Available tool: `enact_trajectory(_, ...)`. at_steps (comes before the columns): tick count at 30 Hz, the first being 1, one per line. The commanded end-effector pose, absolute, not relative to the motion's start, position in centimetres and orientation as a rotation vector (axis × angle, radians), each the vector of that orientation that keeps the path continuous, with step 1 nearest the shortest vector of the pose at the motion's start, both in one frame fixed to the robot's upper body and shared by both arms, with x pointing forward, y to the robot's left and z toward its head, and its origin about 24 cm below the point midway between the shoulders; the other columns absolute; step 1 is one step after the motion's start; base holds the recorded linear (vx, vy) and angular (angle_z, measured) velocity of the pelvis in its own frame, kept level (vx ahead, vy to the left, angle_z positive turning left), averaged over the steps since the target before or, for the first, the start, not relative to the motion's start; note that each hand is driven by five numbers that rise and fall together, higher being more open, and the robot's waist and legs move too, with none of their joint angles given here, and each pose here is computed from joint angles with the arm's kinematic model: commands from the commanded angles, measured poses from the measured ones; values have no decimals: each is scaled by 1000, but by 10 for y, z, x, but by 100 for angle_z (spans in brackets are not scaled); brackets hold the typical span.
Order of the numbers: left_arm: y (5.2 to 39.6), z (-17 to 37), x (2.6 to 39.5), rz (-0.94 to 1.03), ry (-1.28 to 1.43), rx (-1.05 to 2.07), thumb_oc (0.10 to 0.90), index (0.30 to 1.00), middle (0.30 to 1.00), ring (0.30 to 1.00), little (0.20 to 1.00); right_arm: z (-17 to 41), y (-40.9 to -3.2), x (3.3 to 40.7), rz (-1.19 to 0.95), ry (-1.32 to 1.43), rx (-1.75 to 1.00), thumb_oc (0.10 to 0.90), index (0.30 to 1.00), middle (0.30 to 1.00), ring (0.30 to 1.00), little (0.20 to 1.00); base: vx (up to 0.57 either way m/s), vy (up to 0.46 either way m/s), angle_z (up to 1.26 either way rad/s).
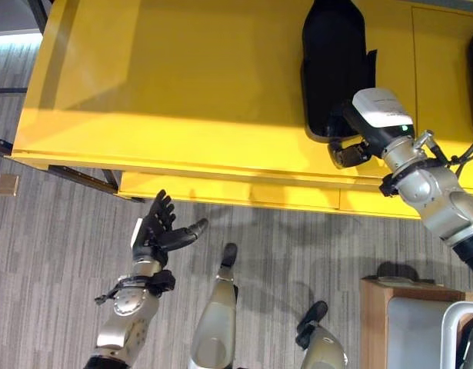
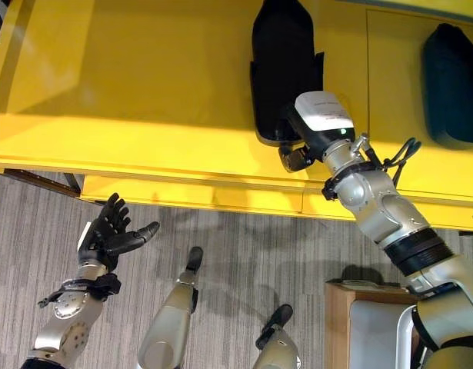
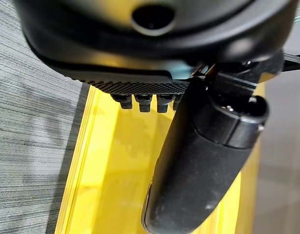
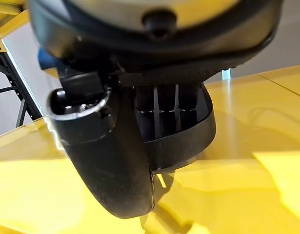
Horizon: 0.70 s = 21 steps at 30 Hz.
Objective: Move parts from the plastic box to the shelf.
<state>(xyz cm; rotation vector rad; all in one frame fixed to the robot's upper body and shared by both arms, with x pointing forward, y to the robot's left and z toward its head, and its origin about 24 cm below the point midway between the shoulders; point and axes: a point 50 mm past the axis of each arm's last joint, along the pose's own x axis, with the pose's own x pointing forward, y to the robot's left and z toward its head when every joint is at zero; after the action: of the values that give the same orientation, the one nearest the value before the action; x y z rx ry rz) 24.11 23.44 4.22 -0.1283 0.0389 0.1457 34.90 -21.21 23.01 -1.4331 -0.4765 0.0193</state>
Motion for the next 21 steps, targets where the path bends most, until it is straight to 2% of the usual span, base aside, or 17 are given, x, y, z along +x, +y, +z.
enact_trajectory(1,237,83,245,132,-188,-128,900,1000,1000,1000,1000,287,-201,347,-133,-706,-1369,400,300,300,300,300,-68,33,0)
enact_trajectory(21,236,87,247,140,-210,-133,900,1000,1000,1000,1000,291,-195,355,-184,-712,-1301,400,300,300,300,300,0,0,0)
